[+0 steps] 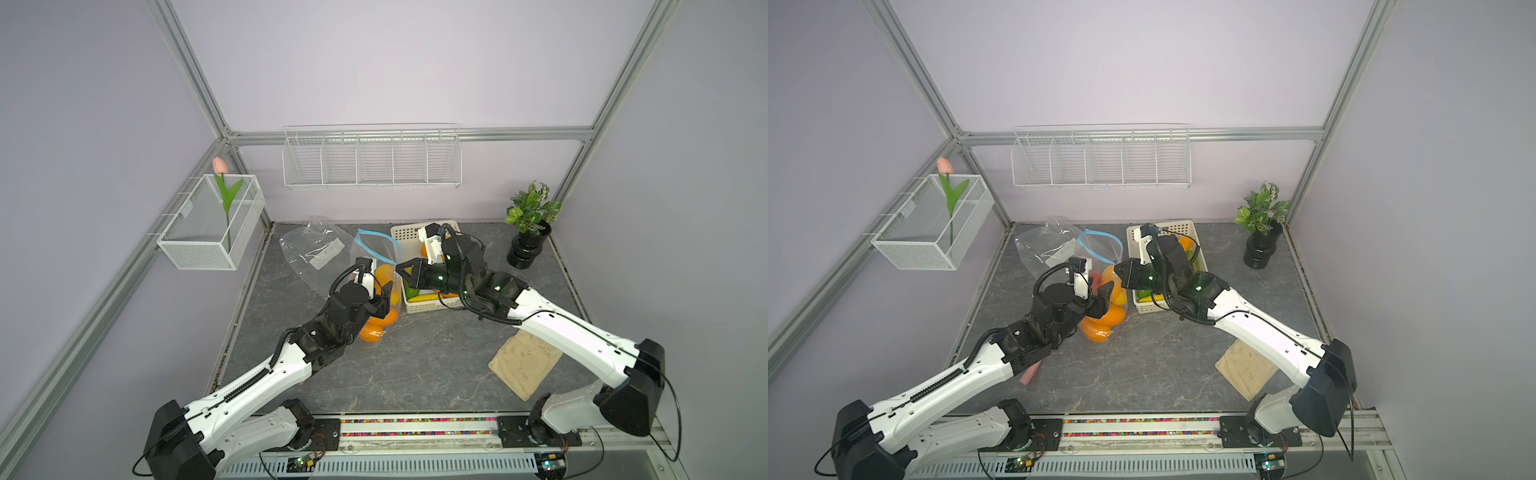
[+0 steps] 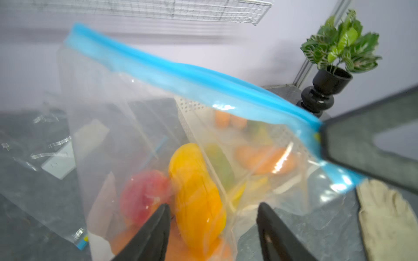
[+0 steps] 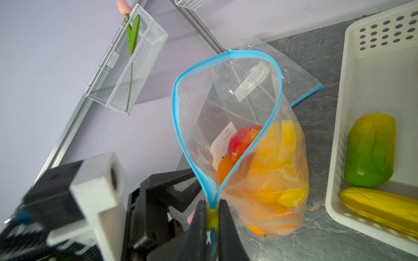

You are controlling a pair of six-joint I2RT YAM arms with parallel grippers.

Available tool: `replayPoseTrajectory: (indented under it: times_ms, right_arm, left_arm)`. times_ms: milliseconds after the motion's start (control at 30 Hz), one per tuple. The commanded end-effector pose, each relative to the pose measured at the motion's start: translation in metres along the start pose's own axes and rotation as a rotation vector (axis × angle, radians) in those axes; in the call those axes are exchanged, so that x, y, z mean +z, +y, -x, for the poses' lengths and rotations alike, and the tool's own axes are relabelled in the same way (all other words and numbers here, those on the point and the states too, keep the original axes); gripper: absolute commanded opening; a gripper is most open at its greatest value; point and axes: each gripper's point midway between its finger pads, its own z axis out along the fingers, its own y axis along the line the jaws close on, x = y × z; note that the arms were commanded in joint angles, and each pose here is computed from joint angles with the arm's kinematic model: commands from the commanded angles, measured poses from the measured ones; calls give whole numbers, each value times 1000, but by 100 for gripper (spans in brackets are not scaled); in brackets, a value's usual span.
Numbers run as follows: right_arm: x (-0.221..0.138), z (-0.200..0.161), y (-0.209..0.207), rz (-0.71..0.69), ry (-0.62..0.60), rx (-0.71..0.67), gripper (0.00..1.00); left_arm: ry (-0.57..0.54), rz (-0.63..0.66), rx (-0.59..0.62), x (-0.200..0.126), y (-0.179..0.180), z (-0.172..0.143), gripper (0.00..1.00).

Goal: Place the mango in a zip-top bag and seal the zipper
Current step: Pick up the zipper food storage bag at the center of the board.

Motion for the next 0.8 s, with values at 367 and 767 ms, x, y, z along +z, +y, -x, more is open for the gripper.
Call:
replayPoseTrajectory:
  times_ms: [367, 767]
  right_arm:
    - [-25, 23, -3, -7, -139, 49, 7]
    - [-22, 19, -7, 5, -140, 85, 7]
  left_arm:
    - [-153, -240, -16, -23, -37, 36, 70]
    - [-95, -184, 30, 9, -39, 23, 94]
